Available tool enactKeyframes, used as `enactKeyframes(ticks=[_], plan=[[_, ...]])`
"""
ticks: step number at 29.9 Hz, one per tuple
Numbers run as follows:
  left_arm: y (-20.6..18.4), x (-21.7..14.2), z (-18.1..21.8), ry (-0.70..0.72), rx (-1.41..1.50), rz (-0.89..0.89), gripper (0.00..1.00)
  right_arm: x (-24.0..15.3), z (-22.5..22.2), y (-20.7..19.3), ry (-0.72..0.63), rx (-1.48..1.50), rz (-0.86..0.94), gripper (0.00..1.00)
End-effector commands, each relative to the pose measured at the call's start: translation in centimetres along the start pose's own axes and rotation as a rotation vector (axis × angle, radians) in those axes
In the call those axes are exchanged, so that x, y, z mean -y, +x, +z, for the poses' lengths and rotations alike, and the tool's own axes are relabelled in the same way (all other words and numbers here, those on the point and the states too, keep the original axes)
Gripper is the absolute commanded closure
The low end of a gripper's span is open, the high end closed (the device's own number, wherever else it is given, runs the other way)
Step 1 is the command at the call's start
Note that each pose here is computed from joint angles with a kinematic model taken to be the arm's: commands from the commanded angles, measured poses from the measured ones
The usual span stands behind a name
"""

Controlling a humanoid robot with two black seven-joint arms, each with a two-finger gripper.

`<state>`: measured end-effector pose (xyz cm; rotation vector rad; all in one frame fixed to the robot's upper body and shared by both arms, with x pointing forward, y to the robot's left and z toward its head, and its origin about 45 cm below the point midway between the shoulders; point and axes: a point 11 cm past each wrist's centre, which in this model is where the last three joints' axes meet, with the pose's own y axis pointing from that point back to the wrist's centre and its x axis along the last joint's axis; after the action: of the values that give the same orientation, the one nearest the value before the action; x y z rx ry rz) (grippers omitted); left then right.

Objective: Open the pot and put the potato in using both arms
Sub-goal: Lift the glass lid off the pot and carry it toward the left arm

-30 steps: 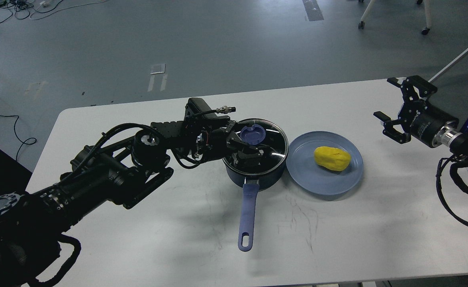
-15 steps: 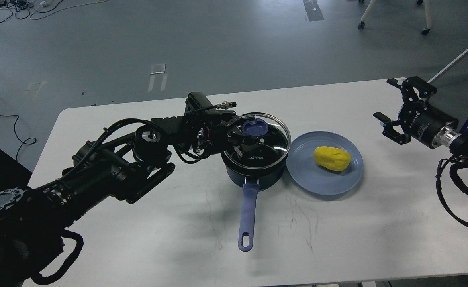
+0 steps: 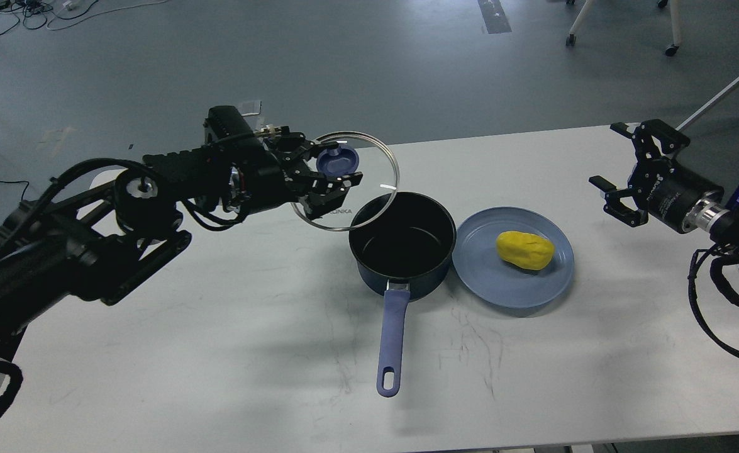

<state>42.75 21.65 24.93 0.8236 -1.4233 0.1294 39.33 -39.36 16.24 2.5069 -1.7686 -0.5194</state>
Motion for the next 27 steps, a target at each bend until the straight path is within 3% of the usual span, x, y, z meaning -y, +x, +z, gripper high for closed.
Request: enactKeyframes(ticks=[1, 5, 17, 23, 27], plan=[[-3.2, -3.3, -1.7, 0.064, -0.031, -0.016, 0.53, 0.0, 0.1, 0.0, -0.002, 0.001, 0.0, 0.02], [-8.7, -7.0, -2.5, 0.146, -0.134, -0.028, 0.53, 0.0, 0.1, 0.0, -0.002, 0.001, 0.0, 0.02], [-19.1, -11.9, -1.7, 0.294, -0.223, -0.063, 0.52, -0.1, 0.1, 0.0, -0.002, 0.0, 0.002, 0.02], [-20.1, -11.8, -1.2, 0.299, -0.227, -0.059, 0.52, -0.1, 0.1, 0.0, -0.002, 0.0, 0.002, 0.02], [-20.8, -11.8, -0.9, 0.302, -0.239, -0.069, 0.45, -0.1, 0.4, 0.0, -0.007, 0.003, 0.001, 0.02]])
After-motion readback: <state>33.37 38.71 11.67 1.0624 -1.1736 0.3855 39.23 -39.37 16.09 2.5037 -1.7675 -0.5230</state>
